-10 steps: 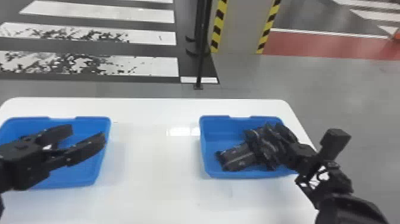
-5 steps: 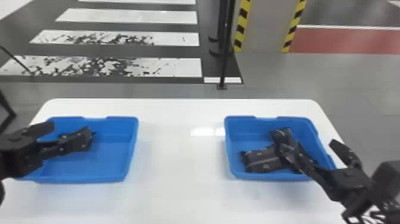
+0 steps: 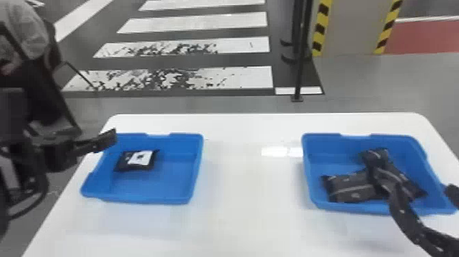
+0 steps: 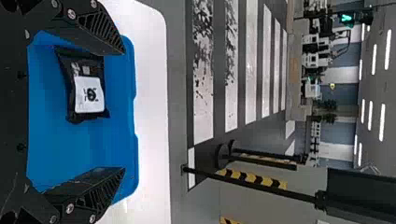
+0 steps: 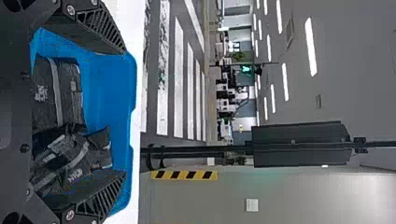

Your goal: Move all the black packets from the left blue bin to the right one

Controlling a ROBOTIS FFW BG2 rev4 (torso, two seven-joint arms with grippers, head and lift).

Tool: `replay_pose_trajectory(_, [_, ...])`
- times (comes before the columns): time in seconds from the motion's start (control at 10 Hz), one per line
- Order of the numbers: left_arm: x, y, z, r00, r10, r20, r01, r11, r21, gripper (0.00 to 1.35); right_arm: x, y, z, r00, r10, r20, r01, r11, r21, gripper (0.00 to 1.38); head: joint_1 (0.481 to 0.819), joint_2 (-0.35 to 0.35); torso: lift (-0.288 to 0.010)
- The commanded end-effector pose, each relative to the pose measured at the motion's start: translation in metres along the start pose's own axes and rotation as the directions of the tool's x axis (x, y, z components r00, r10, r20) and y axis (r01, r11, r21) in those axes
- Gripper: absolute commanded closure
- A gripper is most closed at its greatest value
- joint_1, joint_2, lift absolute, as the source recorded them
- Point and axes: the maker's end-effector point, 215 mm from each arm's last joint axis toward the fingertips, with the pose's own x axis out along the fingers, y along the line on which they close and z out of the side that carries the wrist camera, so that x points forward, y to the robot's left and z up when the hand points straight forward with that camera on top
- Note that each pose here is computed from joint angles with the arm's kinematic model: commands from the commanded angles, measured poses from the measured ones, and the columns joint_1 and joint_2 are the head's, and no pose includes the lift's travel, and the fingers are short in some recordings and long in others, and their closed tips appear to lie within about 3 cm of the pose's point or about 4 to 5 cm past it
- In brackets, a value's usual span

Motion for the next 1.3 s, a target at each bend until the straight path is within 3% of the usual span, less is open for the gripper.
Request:
replay_pose_trajectory(0.0, [0.028, 0.013, -0.001, 0.999, 0.011, -0.044, -0.011, 1.0, -0.014, 0.16, -0.004, 0.02, -0.006, 1.0, 0.028, -0.004, -0.028, 0.998, 0.05, 0.12, 0.695, 0.178, -0.121])
replay_pose_trajectory(0.3, [0.082, 0.028, -0.018, 0.987, 0.029, -0.16, -0.037, 0.998, -0.045, 0.16, -0.002, 0.034, -0.016, 0.999, 0.049, -0.012, -0.048, 0.994, 0.094, 0.12, 0.695, 0.22, -0.121])
replay_pose_trajectory(0.5, [0.103, 0.051, -0.049, 0.961, 0.071, -0.266, -0.098, 0.991, -0.087, 0.16, -0.002, 0.04, -0.023, 0.998, 0.058, -0.023, -0.055, 0.992, 0.116, 0.13, 0.695, 0.245, -0.121])
replay_pose_trajectory(0.7, [0.121, 0.047, -0.064, 0.932, 0.058, -0.357, -0.094, 0.992, -0.084, 0.16, 0.004, 0.047, -0.025, 0.997, 0.071, -0.021, -0.068, 0.989, 0.131, 0.13, 0.695, 0.269, -0.121])
replay_pose_trajectory(1.2, [0.134, 0.041, -0.112, 0.865, 0.036, -0.5, -0.101, 0.989, -0.104, 0.17, 0.01, 0.061, -0.033, 0.995, 0.096, -0.03, -0.09, 0.982, 0.166, 0.13, 0.695, 0.28, -0.121])
